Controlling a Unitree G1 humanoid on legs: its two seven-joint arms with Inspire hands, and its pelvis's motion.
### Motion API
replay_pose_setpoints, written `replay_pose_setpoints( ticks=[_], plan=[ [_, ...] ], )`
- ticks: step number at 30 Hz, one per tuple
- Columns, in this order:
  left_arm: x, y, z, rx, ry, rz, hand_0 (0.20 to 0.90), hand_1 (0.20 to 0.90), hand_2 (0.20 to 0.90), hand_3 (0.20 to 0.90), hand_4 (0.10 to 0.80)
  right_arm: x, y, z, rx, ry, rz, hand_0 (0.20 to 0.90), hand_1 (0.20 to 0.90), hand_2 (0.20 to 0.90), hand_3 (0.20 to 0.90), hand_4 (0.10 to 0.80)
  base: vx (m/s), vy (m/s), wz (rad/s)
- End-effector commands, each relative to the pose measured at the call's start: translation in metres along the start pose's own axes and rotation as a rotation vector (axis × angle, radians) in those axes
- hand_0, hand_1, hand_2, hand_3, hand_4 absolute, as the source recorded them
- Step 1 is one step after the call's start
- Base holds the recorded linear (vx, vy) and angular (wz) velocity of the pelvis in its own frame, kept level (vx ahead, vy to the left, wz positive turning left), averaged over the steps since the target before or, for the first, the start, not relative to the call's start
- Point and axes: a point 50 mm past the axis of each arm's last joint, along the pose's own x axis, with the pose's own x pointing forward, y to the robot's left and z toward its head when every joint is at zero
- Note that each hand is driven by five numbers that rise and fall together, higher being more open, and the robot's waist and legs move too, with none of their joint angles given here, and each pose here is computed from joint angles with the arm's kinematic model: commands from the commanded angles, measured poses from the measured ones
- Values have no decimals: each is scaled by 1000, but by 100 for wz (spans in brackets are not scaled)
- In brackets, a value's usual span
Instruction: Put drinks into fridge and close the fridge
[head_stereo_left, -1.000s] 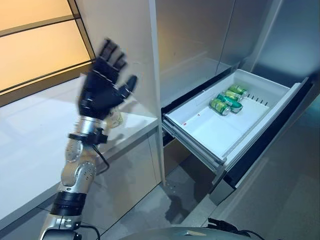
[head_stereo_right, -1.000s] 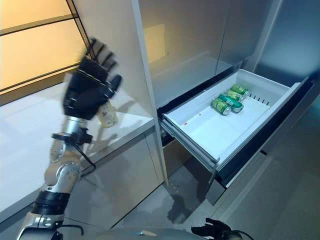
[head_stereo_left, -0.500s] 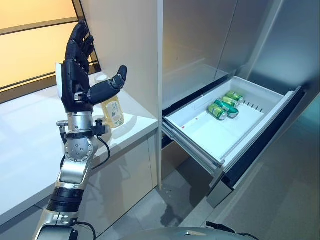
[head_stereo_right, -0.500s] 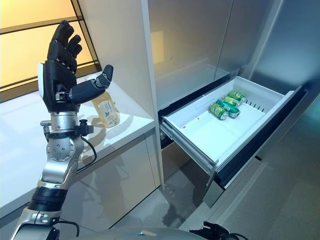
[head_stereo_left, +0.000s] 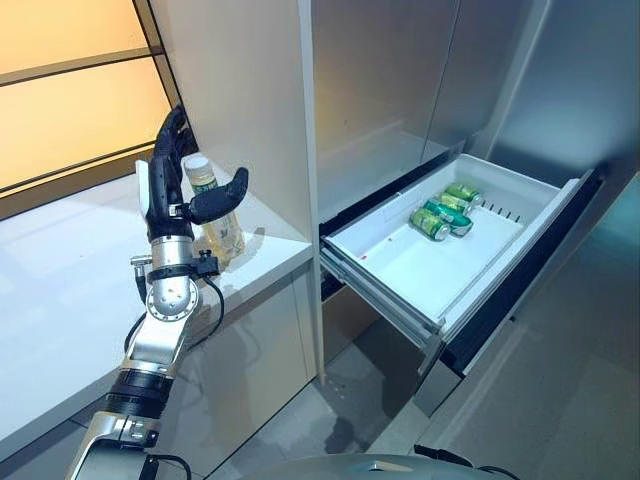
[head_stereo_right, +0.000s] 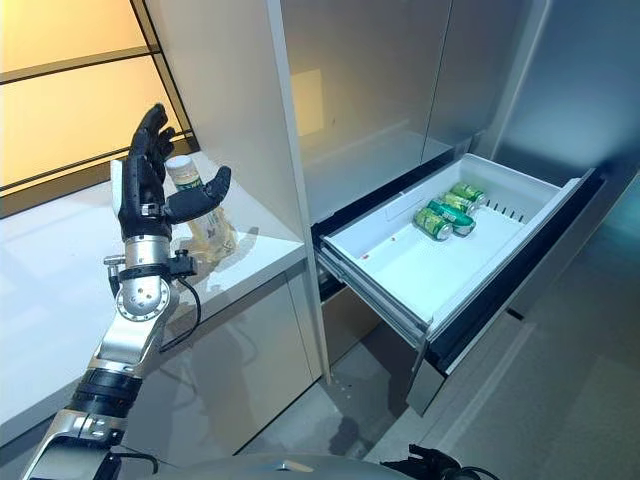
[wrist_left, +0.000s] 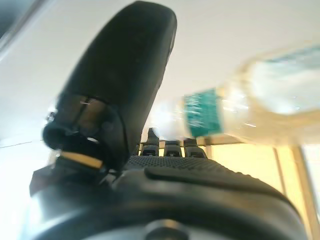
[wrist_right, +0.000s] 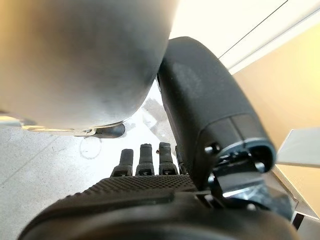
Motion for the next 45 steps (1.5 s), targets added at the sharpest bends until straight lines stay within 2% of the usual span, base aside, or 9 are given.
replay_pose_setpoints(
  ticks=[1,23,34,35,36,37,45],
  plan=[
    [35,5,46,25,-270,48,900,900,900,900,800,3,14,-2,-57,22,54,900,900,900,900,800,0,0,0],
    [27,1,2,39,-34,33,900,900,900,900,800,2,10,-2,-69,31,50,900,900,900,900,800,1,1,-1],
    [25,5,-7,41,1,55,900,900,900,900,800,2,9,-3,-71,37,48,900,900,900,900,800,1,0,-1],
    [25,5,-7,27,-2,59,853,853,853,845,745,2,9,-2,-71,36,48,900,900,900,900,800,0,0,0],
    [25,5,-6,6,-8,66,491,491,491,422,322,2,9,-2,-71,35,48,900,900,900,900,800,0,0,0],
    [25,5,-5,-5,-9,67,300,300,300,200,100,2,9,-2,-72,35,49,900,900,900,900,800,0,0,0],
    [26,2,1,-156,-15,78,300,300,300,200,100,2,11,0,-79,23,59,900,900,900,900,800,0,0,0]
  ],
)
